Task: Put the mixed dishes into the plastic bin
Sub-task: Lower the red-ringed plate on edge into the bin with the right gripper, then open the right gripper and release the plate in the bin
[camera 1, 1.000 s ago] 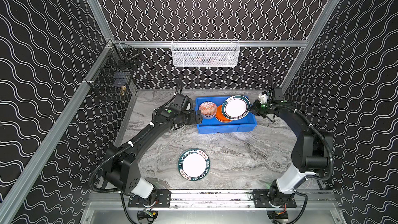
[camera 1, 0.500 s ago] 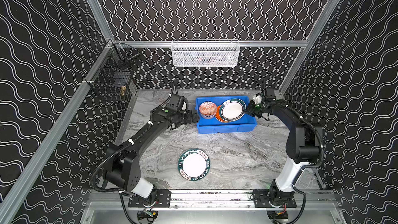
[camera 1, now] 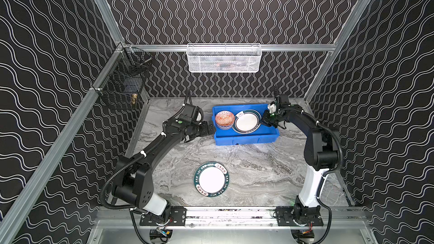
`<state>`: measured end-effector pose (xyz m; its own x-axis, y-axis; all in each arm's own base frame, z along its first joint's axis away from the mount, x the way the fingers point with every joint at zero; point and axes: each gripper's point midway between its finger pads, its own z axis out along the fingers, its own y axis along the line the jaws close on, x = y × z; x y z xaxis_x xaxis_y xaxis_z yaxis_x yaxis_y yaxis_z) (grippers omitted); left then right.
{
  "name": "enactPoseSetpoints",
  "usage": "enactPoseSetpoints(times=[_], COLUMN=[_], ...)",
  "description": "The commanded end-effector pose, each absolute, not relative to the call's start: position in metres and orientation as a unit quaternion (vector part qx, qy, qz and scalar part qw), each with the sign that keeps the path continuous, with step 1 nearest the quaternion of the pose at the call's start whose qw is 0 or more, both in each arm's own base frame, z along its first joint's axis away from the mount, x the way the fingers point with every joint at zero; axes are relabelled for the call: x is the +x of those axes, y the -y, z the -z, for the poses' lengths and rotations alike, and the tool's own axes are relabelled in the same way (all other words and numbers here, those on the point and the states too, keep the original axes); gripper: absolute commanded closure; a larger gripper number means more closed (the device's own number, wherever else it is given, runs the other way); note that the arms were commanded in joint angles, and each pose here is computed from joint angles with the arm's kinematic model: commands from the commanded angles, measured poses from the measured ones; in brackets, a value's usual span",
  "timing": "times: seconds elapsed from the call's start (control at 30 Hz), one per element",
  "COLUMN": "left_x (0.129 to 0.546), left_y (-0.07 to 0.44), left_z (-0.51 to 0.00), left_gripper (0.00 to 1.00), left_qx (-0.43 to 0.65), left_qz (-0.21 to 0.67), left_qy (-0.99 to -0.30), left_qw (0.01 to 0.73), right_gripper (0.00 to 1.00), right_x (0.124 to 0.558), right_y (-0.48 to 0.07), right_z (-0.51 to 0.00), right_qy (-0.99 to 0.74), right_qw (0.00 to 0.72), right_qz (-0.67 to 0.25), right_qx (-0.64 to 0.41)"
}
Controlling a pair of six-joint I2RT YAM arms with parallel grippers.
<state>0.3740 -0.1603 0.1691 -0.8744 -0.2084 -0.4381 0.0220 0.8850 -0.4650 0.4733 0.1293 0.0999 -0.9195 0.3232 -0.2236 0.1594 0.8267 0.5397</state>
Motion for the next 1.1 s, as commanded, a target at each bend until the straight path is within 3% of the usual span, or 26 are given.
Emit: enactPoseSetpoints(times=[0.0,0.17,0.47,0.77,1.07], left_x=[0.375,0.375,0.375,0.374,0.369], left_y=[0.16,0.159,0.159,0.161,0.161], left_z=[-0.173,-0.169,-0.165,-0.165,-0.168], left_gripper=[0.01,0.01,0.01,0.01,0.01], left_qx=[-0.04,-0.042,-0.046,-0.046,-0.049], left_qz=[0.241,0.245,0.254,0.263,0.269], left_qy=[-0.936,-0.936,-0.934,-0.932,-0.93], left_qw=[0.254,0.251,0.247,0.246,0.246], right_gripper=[0.82,0.69,0.63,0.64,0.64], right_x=[0.469,0.465,0.461,0.457,0.463], right_y=[-0.126,-0.126,-0.12,-0.11,-0.125], right_z=[-0.091,-0.079,-0.066,-0.046,-0.058], right_qy=[-0.956,-0.967,-0.977,-0.983,-0.976], right_qw=[0.143,0.124,0.101,0.086,0.101], right_qz=[-0.228,-0.194,-0.158,-0.124,-0.171], right_qx=[0.12,0.109,0.098,0.103,0.091])
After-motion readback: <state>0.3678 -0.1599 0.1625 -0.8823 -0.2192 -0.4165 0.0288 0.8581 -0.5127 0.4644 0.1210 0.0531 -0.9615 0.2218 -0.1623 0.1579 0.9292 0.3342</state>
